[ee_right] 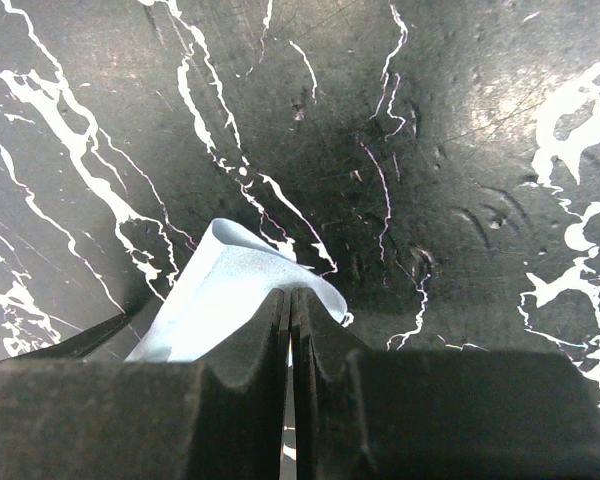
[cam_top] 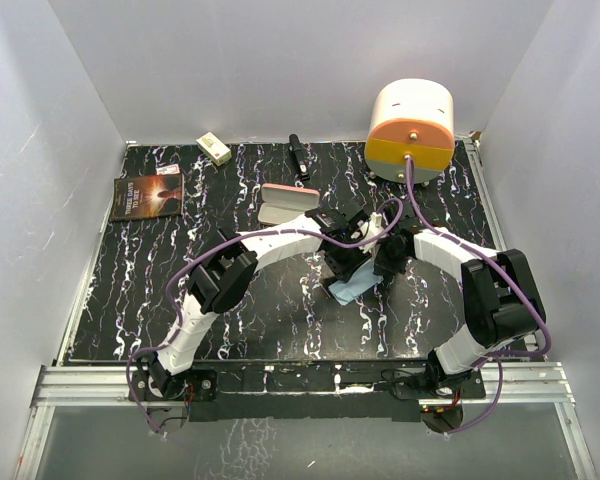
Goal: Organize the sunglasses
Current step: Fold the glasses cleaning cloth at the center of the board, then adjust the glasses cleaning cloth at the center of the board.
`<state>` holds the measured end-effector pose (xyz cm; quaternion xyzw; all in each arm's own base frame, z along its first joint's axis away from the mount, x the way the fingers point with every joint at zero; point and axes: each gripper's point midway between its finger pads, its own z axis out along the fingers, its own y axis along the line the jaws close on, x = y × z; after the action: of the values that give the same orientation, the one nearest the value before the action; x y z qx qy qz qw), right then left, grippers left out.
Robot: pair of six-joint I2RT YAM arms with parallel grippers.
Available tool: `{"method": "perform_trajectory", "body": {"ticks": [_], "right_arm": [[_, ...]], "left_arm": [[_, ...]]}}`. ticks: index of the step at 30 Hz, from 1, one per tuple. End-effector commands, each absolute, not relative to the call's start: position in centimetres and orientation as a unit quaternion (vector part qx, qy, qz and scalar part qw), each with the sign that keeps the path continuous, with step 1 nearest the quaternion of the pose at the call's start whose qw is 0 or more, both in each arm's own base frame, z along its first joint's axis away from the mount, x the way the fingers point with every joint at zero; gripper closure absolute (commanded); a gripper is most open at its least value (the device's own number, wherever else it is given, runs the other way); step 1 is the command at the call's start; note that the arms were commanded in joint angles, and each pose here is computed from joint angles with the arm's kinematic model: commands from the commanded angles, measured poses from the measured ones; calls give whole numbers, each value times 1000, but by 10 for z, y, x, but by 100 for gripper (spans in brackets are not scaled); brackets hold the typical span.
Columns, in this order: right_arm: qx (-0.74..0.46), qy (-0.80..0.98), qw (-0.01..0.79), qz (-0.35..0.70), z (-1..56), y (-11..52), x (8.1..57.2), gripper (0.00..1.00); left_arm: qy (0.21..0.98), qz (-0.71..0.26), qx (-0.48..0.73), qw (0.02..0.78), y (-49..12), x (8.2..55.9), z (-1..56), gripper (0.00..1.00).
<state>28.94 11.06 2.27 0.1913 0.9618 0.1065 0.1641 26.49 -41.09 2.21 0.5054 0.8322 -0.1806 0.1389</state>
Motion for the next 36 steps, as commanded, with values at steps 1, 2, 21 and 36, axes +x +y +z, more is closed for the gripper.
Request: {"method": "perform_trajectory", "body": {"ticks": [1,2,21,36], "right_arm": [[167,944,247,144,65,126,326,92],[168,944,246,143,64,126,326,92],[152,908,316,229,125,147,339,92],[136,874,289,367,106,189,299,92]], "left_arm": [[851,-137,502,69,-382,243,-10,71],[851,-137,502,69,-382,243,-10,71],[841,-129,514,107,-386,256,23,71],[847,-130,508,83,-383,249,3,71]]}}
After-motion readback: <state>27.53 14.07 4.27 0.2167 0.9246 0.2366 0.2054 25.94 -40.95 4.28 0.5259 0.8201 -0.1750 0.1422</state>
